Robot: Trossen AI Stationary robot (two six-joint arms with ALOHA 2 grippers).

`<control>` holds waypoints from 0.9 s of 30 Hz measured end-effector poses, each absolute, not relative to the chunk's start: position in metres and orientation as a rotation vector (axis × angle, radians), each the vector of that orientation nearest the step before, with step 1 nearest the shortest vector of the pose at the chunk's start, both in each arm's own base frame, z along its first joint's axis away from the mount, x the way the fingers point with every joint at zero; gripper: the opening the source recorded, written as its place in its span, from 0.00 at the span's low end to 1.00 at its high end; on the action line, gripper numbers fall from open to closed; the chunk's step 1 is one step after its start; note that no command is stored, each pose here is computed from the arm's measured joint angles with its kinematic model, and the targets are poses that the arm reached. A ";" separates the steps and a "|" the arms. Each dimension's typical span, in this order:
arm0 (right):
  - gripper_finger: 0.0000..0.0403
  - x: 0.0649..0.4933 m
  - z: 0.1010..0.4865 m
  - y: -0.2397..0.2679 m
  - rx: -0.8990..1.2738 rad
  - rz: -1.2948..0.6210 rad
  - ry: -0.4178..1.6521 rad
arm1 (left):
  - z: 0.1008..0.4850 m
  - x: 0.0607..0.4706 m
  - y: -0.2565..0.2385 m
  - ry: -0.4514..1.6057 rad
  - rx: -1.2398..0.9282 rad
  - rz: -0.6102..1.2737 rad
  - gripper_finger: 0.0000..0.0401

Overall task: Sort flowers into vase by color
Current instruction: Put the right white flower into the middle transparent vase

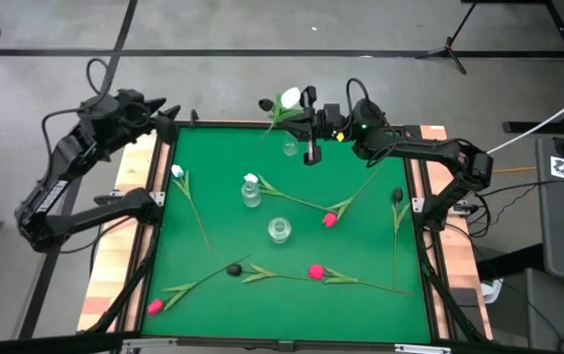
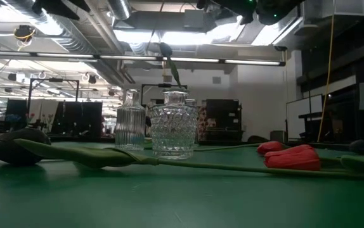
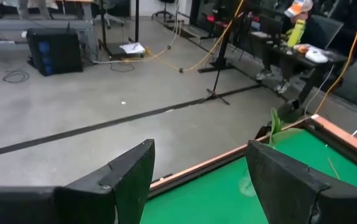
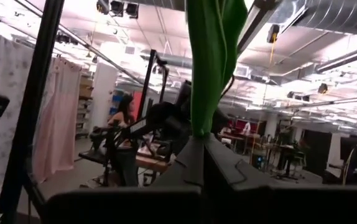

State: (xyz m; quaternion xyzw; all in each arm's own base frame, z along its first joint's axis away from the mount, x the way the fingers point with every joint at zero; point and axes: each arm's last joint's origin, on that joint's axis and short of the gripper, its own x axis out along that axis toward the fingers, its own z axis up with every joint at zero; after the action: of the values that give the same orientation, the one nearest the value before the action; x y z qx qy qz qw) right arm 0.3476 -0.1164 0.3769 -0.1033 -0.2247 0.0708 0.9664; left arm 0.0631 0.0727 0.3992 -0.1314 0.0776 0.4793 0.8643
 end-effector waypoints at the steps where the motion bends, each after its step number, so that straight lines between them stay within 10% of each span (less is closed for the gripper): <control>1: 0.00 0.348 0.377 -0.116 -0.209 0.145 -0.454 | 0.400 0.062 0.071 0.158 -0.274 1.004 0.62; 27: 0.00 0.351 0.372 -0.116 -0.214 0.194 -0.431 | 0.402 0.055 0.064 0.124 -0.261 1.002 0.62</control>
State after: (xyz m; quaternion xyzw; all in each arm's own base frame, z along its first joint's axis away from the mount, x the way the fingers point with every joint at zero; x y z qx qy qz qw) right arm 0.3506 -0.1158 0.3720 -0.1057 -0.2131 0.0959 0.9666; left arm 0.0549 0.0643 0.4019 -0.1247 0.0593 0.4784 0.8672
